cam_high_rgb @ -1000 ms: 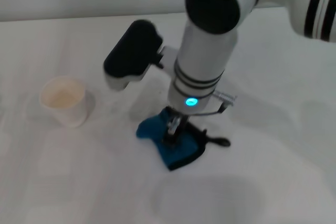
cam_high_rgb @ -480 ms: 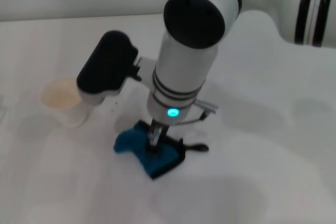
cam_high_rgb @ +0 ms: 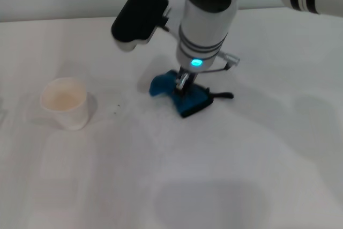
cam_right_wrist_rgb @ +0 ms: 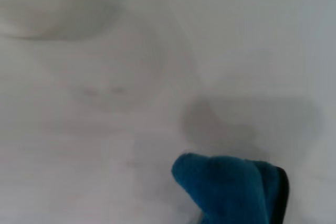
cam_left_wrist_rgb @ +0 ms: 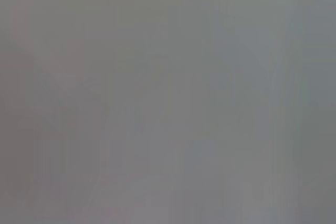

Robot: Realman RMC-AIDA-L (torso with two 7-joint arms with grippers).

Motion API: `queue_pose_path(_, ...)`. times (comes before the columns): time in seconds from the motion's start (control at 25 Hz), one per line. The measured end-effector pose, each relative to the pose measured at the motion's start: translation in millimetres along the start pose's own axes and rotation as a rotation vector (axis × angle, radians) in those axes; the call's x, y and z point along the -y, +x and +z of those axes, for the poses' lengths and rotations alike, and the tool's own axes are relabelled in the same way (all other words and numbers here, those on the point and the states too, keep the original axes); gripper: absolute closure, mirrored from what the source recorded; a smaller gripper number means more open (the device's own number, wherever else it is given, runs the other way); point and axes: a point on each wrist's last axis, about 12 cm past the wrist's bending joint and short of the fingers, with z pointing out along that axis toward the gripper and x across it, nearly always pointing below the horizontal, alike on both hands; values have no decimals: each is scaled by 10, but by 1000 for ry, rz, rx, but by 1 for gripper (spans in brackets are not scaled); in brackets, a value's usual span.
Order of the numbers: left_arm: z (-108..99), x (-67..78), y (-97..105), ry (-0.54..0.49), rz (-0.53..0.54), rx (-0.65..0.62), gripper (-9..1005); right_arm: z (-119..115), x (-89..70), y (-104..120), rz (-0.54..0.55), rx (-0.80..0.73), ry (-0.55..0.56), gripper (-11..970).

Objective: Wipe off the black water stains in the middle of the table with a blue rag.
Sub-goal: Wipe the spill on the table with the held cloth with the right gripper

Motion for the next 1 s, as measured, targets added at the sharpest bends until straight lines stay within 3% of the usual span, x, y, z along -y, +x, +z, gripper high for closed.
queue_pose_path(0.2,-6,-3,1,-5,-2,1,116,37,308,110,67,-7,85,887)
queue_pose_path(0.32,-6,-3,1,-6,-3,1,116,63,344,172,70,-11,77,887)
queue_pose_path(0.48,13,-6,-7,-6,-1,5,116,68,161,181,5,8,-48,887)
queue_pose_path(0.8,76,-8,-25,4,5,13,115,-17,-396,164,-133,20,-318,887)
queue_pose_path(1.0,114,8,-29,14,13,14,114,-68,-568,186,-191,17,-414,887)
